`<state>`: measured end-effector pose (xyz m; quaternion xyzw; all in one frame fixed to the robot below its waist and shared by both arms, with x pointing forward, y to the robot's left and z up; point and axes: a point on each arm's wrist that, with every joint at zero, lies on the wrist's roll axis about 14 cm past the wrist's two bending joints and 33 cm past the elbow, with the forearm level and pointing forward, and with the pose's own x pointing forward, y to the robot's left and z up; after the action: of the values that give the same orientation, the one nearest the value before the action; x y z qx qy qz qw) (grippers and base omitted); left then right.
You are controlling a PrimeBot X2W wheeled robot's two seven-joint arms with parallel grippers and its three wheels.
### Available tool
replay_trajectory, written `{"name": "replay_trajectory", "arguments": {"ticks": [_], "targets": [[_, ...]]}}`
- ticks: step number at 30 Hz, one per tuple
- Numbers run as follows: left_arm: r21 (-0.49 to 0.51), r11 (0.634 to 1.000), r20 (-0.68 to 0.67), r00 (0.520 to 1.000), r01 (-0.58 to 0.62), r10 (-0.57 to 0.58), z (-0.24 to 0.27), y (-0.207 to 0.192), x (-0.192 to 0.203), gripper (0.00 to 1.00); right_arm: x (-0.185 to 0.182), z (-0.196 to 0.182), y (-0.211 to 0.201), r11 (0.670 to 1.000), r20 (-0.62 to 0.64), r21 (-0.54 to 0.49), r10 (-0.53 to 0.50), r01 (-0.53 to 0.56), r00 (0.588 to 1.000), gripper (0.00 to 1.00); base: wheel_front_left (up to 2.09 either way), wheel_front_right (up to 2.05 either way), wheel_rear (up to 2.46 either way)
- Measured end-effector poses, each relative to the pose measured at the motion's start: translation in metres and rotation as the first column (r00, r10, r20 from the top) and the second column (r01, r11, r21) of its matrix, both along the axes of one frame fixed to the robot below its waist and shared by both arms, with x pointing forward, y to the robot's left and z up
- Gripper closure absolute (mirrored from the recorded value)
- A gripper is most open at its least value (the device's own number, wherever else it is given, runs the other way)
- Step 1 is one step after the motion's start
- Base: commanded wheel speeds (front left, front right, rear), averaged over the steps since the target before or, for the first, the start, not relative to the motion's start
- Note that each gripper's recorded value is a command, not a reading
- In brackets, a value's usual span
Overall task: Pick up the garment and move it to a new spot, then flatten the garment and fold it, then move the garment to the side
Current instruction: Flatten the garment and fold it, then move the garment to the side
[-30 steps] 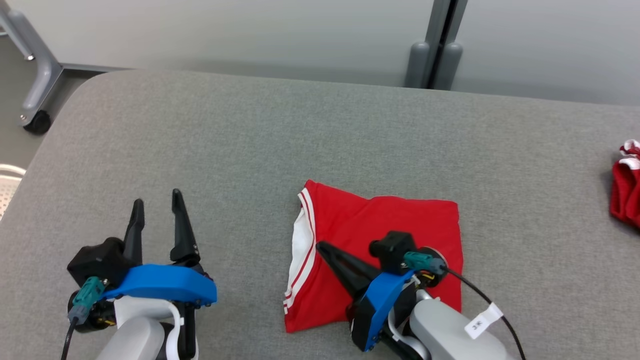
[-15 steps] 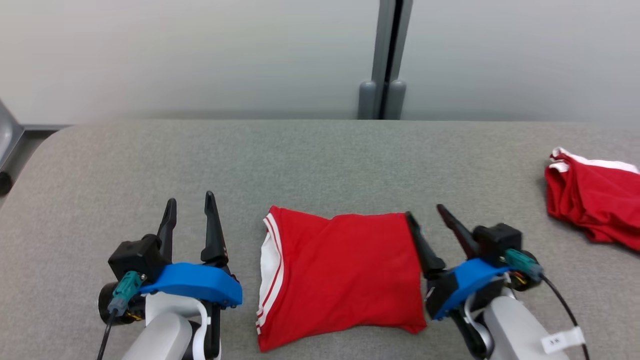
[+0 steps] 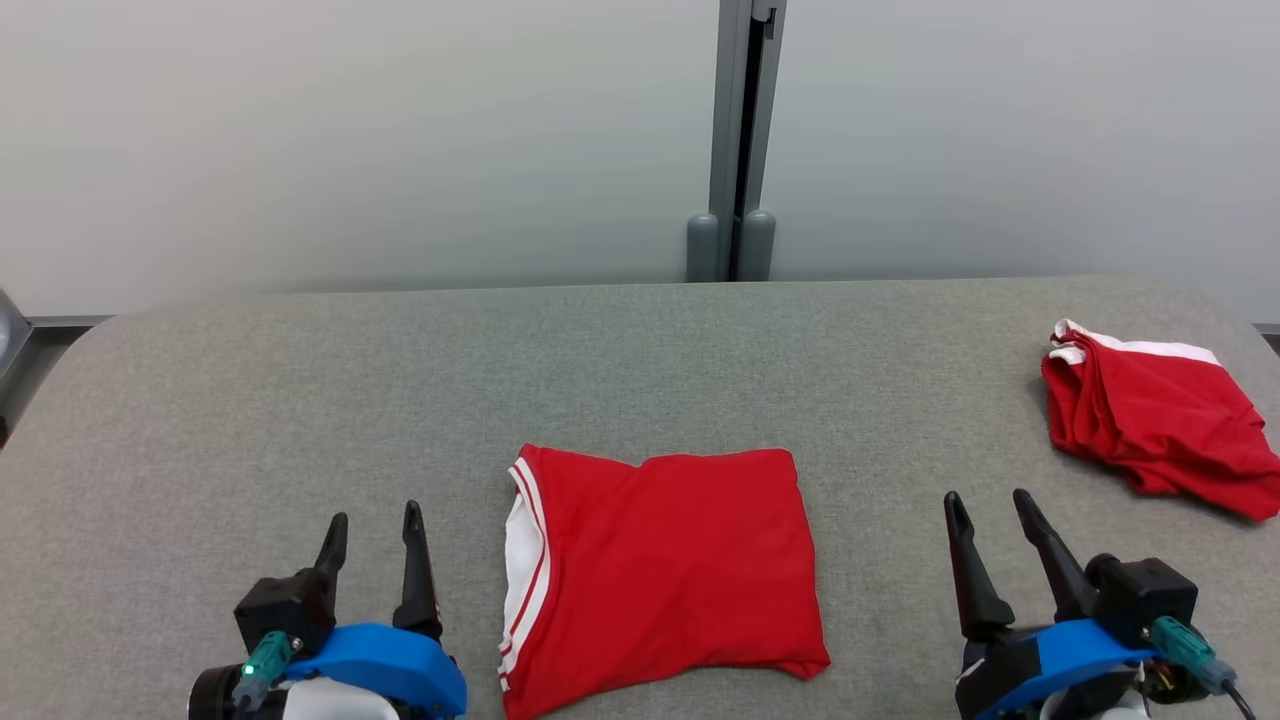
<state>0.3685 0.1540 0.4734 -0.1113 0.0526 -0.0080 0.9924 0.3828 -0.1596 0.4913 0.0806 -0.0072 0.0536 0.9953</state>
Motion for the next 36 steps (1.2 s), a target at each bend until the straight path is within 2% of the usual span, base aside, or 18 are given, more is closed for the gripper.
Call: {"name": "replay_trajectory", "arguments": {"ticks": [9,36], "targets": [[0.024,0.999,-0.049,0.998,0.03,-0.029,-0.013,0.0,-0.006,0.0,-0.008,0.001,-0.006,0.999,-0.014,0.033,-0.02,0.02,1.0,0.0,0.0,0.0,0.0],[0.013,1.0,-0.053,0.999,0.0,0.0,-0.011,0.007,-0.007,0.0,-0.007,-0.015,0.0,1.0,-0.091,0.004,0.007,-0.007,0.996,0.0,0.0,0.0,0.0]]}}
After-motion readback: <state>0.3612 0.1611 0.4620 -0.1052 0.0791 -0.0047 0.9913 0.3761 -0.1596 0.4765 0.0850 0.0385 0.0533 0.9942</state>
